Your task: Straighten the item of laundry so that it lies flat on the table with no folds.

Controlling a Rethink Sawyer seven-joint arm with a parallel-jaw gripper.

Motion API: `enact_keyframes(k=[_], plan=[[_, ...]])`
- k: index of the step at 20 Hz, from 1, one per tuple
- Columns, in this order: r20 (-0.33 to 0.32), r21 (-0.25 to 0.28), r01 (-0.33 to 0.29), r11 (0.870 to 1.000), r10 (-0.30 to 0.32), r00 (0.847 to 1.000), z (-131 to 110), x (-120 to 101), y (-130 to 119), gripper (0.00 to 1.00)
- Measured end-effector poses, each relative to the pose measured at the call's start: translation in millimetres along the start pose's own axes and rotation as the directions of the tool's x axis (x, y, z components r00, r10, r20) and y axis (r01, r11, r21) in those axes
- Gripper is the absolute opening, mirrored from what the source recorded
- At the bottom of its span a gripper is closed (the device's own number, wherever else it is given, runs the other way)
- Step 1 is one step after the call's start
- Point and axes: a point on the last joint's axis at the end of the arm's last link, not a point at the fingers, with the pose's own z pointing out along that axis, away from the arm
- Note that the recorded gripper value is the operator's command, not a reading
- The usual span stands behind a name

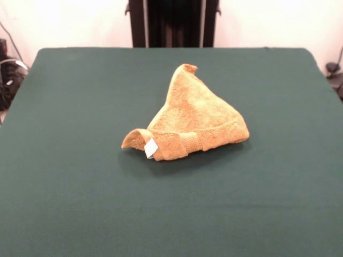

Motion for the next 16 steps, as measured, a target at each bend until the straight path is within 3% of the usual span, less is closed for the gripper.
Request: enact_keyframes(k=[16], plan=[[-0.029,-0.051,0.117,0.992,-0.119,0.992,12.4,5.8,70.2,1.0]])
